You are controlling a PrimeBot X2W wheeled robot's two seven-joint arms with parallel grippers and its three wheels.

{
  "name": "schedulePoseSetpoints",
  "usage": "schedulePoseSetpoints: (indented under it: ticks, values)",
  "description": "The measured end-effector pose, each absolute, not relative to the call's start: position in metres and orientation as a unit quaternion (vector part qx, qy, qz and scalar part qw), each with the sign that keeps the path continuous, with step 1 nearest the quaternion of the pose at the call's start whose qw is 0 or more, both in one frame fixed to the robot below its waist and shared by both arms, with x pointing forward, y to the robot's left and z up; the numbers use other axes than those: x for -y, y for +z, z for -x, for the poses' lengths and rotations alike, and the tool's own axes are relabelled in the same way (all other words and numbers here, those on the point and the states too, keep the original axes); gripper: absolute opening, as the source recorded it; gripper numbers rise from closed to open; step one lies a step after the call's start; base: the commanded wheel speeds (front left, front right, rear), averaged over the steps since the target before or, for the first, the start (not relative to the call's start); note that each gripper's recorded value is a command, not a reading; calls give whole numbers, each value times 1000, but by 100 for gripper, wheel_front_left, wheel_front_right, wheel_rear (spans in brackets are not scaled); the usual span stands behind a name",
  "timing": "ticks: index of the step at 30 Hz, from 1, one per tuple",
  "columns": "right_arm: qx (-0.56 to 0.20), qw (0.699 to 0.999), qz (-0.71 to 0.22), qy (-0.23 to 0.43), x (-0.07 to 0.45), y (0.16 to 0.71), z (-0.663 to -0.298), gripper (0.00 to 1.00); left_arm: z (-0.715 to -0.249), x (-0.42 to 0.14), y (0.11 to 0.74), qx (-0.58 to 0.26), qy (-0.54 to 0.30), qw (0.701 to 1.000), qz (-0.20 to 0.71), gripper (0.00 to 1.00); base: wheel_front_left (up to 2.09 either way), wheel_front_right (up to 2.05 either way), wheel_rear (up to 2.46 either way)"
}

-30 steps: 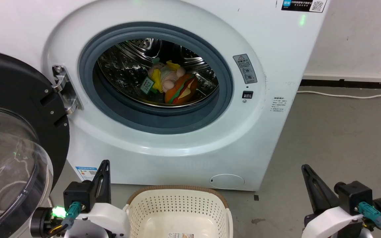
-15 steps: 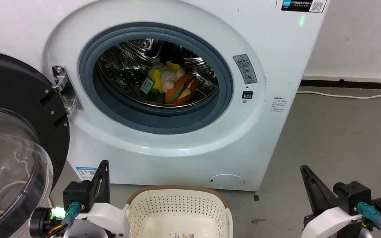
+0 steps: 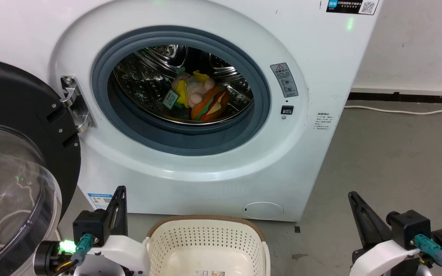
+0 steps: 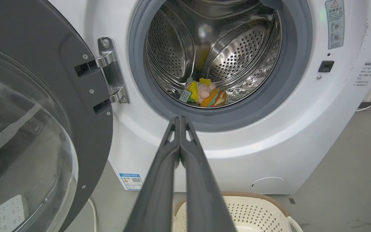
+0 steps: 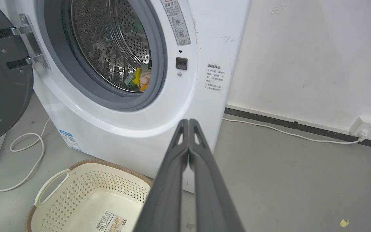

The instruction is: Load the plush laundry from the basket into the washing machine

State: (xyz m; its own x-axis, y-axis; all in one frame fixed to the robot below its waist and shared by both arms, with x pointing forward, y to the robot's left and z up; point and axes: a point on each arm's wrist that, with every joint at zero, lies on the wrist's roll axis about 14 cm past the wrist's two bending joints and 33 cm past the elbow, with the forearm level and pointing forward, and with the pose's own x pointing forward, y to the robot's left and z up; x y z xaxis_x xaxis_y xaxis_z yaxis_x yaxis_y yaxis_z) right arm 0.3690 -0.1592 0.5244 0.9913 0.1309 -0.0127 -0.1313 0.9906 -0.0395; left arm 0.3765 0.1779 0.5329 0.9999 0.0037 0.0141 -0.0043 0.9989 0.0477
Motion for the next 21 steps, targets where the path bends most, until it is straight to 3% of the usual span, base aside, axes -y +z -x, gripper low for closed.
schedulePoseSetpoints:
  ticks: [21]
  values:
    - [-5, 998, 20, 66, 159, 524, -369, 0, -376, -178, 533, 7, 2, 1000, -24, 0, 0, 0, 0]
